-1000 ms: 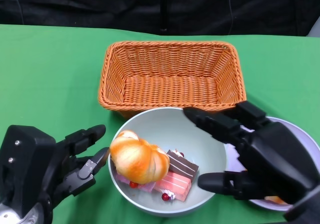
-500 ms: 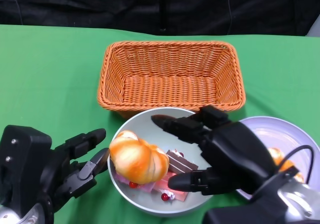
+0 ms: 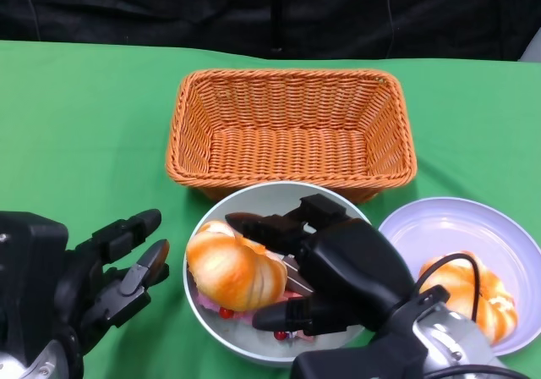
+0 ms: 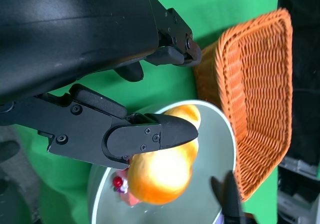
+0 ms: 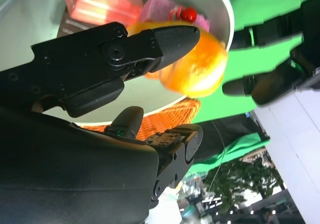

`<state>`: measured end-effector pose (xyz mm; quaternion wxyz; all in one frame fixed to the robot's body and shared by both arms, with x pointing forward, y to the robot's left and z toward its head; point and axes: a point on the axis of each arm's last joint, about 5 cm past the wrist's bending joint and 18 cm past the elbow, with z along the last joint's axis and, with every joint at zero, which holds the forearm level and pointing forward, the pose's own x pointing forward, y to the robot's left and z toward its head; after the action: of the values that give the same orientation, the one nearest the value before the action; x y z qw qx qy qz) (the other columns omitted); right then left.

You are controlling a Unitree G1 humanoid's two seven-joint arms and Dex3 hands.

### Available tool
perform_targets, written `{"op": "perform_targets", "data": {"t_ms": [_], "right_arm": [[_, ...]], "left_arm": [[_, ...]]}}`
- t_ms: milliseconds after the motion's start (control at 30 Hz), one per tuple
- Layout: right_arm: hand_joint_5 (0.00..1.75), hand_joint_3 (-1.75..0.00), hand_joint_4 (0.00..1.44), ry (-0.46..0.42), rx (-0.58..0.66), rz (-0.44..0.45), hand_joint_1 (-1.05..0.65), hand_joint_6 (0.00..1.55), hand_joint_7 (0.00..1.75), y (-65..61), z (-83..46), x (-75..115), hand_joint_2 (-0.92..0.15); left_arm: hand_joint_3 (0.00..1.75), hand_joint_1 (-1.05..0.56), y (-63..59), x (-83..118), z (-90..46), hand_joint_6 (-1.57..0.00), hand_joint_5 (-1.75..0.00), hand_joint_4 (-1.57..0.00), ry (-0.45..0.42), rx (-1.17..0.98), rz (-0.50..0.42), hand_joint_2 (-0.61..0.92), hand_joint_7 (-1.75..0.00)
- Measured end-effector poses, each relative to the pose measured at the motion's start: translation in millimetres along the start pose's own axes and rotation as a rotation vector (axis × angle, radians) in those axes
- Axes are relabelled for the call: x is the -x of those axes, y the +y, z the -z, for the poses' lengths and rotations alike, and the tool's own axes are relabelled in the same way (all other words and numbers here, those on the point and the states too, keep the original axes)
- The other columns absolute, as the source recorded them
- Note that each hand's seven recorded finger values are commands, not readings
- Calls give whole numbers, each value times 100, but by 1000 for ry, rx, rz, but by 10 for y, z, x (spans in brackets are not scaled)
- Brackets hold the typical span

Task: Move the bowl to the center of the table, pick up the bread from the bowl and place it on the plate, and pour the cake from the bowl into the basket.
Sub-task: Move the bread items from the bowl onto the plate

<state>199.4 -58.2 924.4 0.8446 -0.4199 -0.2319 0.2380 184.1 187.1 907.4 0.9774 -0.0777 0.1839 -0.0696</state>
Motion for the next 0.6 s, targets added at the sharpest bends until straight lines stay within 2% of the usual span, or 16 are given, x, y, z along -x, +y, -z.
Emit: {"op": "perform_targets", "data": {"t_ms": [200,367,600], "right_arm": [[98,-9,7,26,8,-17,-61,38,11,100,-17,-40,-92],[99,-10,7,33,26,-37,-60,37,11,167,-34,-79,-92],[100,-12,15,40,55,-15,-55,42,14,314,-38,-137,-92]], "left_arm": [[56,-63,-40,-5,-18,-42,-118,-1,-100,1,-45,92,-6],[59,-64,-65,0,-20,-38,-118,0,-181,17,-67,92,-4],[59,-65,-58,5,28,-38,-118,0,-248,4,-91,92,-4]]}}
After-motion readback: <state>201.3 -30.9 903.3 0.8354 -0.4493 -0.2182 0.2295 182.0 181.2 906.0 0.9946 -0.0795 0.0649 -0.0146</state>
